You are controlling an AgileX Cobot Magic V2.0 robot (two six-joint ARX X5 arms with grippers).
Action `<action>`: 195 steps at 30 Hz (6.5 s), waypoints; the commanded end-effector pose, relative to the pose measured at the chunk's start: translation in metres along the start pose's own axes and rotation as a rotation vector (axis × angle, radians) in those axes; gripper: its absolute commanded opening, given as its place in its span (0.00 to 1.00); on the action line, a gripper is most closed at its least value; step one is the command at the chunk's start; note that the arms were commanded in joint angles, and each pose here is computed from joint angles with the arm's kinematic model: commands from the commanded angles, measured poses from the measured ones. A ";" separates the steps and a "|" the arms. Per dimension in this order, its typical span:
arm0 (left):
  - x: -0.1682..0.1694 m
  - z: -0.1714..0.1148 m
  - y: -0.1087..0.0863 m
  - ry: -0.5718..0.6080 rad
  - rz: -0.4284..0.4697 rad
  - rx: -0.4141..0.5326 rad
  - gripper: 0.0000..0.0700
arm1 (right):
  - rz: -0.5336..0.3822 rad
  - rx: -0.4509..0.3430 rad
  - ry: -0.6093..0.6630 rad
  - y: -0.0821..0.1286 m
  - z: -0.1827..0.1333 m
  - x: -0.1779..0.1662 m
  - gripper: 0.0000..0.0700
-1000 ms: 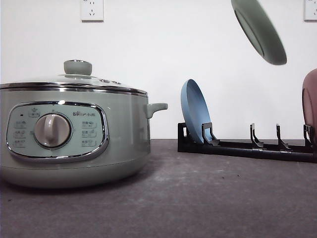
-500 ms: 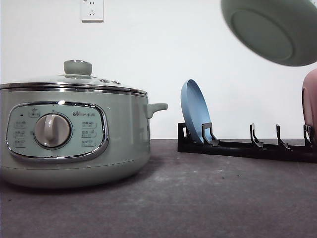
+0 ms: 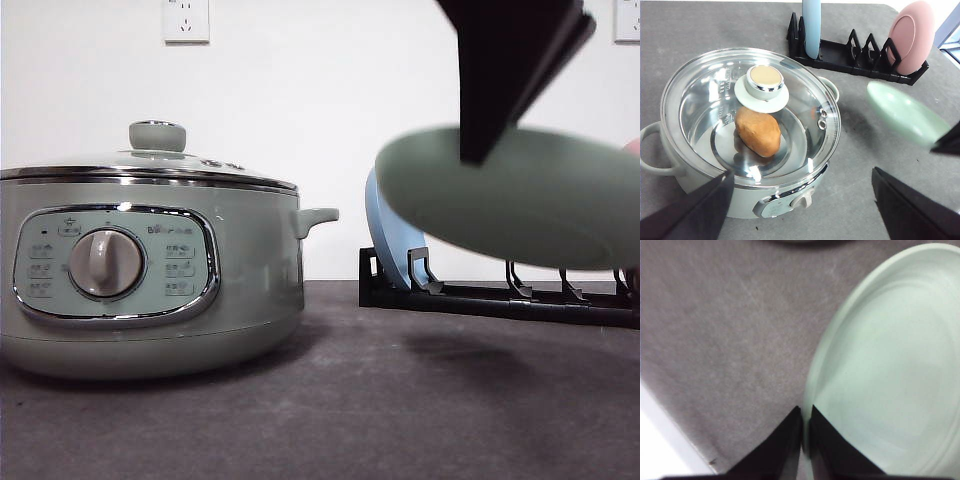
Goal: Transfer potato from steamer to green plate
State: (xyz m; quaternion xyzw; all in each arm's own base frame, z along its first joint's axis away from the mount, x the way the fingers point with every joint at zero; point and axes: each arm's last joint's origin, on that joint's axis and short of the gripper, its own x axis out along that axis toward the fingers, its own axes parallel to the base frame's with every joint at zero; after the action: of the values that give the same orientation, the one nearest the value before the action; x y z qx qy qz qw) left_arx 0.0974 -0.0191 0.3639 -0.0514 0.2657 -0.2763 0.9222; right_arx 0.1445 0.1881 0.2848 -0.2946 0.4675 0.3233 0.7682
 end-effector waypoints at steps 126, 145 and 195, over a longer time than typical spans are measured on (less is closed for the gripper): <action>0.175 0.104 0.007 0.367 0.117 0.121 0.80 | 0.520 0.128 -0.571 -0.045 0.001 -0.085 0.50; 0.212 0.091 0.013 0.475 0.180 0.146 0.79 | 0.521 0.129 -0.568 -0.045 0.001 -0.085 0.50; 0.202 0.093 0.007 0.455 0.172 0.149 0.00 | 0.521 0.130 -0.568 -0.045 0.001 -0.085 0.50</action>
State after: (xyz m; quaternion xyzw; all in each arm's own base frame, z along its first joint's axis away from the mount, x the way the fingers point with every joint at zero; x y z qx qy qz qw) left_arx 0.2945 -0.1262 0.3360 0.1134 0.4715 -0.2144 0.8478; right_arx 0.1485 0.1403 0.3643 -0.0116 0.3248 0.5396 0.7766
